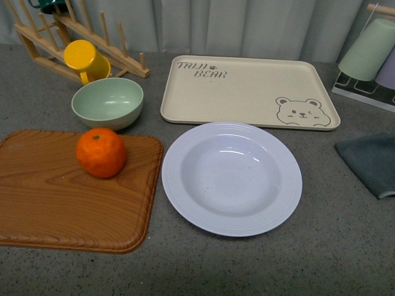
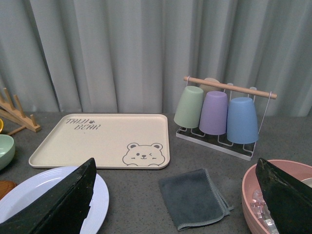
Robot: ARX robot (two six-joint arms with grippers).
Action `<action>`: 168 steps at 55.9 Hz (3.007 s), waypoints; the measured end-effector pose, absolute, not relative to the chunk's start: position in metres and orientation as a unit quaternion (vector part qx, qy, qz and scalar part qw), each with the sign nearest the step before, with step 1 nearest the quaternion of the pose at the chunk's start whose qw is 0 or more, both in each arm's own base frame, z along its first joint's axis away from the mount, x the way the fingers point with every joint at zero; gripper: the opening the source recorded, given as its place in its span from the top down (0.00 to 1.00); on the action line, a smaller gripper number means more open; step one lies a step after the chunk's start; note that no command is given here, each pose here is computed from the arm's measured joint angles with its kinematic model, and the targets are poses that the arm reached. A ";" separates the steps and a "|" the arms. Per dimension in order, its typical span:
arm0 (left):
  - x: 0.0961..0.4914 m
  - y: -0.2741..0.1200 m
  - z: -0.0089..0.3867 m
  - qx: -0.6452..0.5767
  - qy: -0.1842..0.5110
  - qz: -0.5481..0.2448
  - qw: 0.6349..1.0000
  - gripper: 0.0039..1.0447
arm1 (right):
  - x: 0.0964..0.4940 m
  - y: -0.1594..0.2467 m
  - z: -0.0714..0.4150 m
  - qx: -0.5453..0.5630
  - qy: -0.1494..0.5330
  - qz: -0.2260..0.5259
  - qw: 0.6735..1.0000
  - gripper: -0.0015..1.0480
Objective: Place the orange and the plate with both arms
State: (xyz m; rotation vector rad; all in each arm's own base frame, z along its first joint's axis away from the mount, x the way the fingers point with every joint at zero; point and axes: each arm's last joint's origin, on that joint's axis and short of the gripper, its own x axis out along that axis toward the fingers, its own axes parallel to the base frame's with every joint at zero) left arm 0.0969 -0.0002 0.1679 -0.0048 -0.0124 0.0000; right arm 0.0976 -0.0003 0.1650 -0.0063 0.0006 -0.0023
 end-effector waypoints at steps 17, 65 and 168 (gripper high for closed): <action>0.097 0.000 0.168 -0.002 -0.006 0.000 1.000 0.06 | 0.098 0.000 0.165 -0.003 0.000 -0.001 1.000 0.09; 0.097 0.000 0.168 -0.002 -0.006 0.000 1.000 0.06 | 0.098 0.000 0.165 -0.003 0.000 -0.001 1.000 0.09; 0.249 -0.053 0.100 -0.110 0.218 -0.061 0.968 0.06 | 0.098 0.000 0.165 -0.003 0.000 -0.001 1.000 0.09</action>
